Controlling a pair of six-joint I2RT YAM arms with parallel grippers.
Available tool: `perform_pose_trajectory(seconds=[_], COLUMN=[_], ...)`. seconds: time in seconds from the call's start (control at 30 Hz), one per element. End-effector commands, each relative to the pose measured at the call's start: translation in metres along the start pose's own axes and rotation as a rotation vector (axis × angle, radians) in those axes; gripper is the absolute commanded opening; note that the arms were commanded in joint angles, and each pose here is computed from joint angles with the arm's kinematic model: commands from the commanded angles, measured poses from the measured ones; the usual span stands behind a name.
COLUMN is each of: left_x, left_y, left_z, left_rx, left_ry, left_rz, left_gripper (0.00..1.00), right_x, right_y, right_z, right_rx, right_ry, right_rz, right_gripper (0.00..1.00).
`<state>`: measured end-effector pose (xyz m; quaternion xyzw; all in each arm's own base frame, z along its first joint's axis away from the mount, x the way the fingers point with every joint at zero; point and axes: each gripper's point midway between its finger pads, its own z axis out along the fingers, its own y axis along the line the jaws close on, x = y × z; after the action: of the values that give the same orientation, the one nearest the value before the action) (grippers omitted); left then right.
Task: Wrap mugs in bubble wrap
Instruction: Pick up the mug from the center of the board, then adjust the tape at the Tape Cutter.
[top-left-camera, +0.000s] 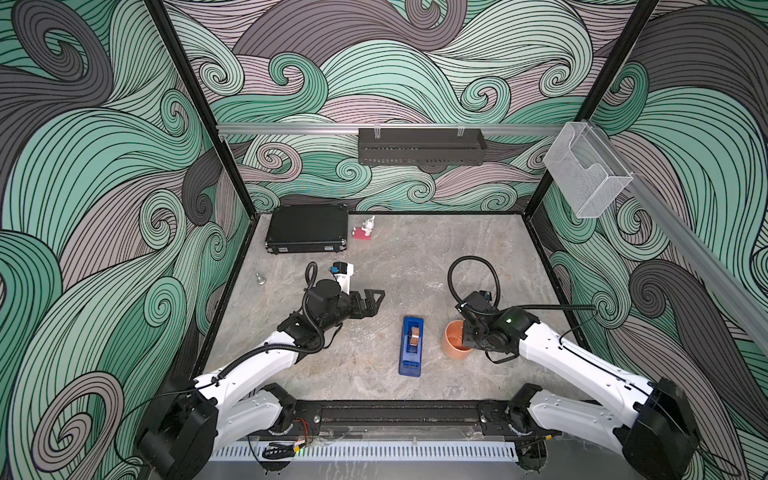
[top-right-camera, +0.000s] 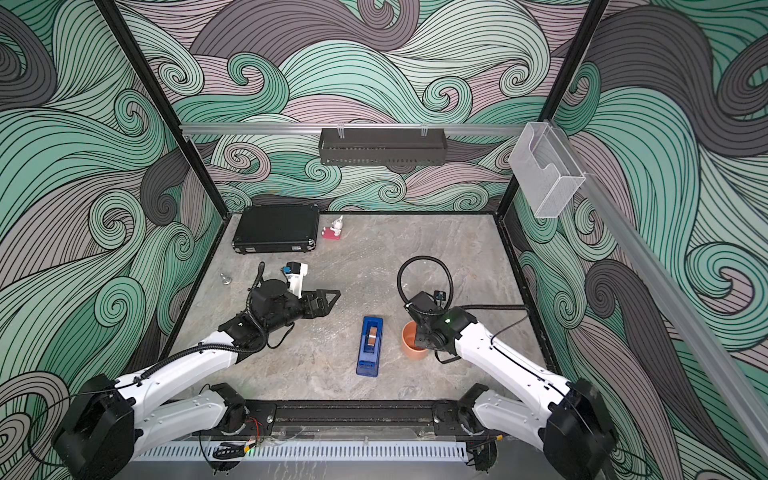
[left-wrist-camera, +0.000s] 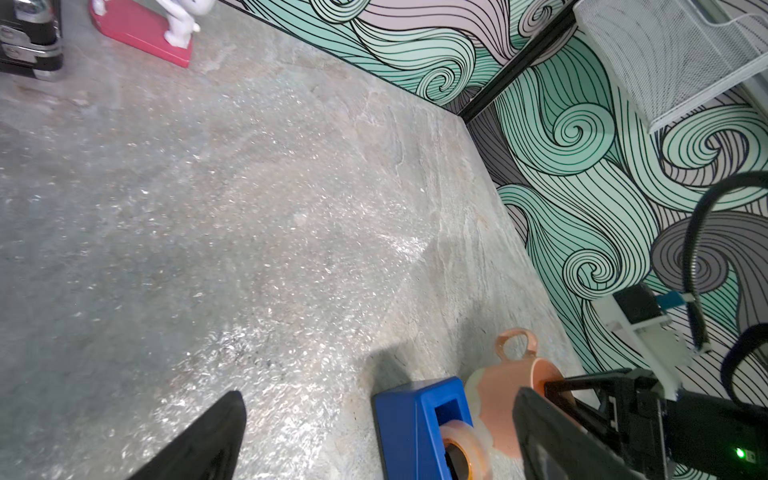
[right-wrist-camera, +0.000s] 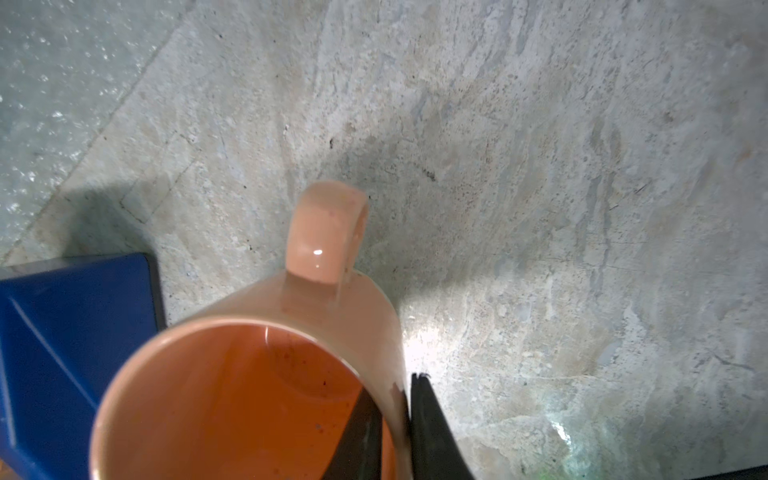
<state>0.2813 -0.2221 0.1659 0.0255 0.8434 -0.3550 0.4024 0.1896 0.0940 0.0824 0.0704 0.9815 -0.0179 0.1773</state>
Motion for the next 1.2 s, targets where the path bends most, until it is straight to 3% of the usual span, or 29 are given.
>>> perform_pose_trajectory(seconds=[0.0, 0.2, 0.5, 0.87, 1.17], left_x=[-0.009, 0.027, 0.116, 0.158, 0.147], left_y=[-0.015, -0.022, -0.024, -0.074, -0.095], left_z=[0.001, 0.001, 0.003, 0.024, 0.036], left_rx=[0.002, -0.025, -0.026, 0.087, 0.127], left_ry=[0.004, 0.173, 0.44, 0.504, 0.466], left_rz=[0.013, -0.007, -0.107, -0.086, -0.047], left_gripper=[0.99, 0.99, 0.99, 0.99, 0.99], right_x=[-0.011, -0.024, -0.051, -0.069, -0.08], right_y=[-0.008, -0.016, -0.029, -0.038, -0.032], right_z=[-0.009, -0.028, -0.057, -0.068, -0.073], right_rx=[0.044, 0.054, -0.007, -0.051, -0.079], right_ry=[-0.05, -0.117, -0.191, -0.186, -0.185], right_rz=[0.001, -0.002, 0.055, 0.069, 0.052], right_gripper=[0.02, 0.0, 0.0, 0.0, 0.0])
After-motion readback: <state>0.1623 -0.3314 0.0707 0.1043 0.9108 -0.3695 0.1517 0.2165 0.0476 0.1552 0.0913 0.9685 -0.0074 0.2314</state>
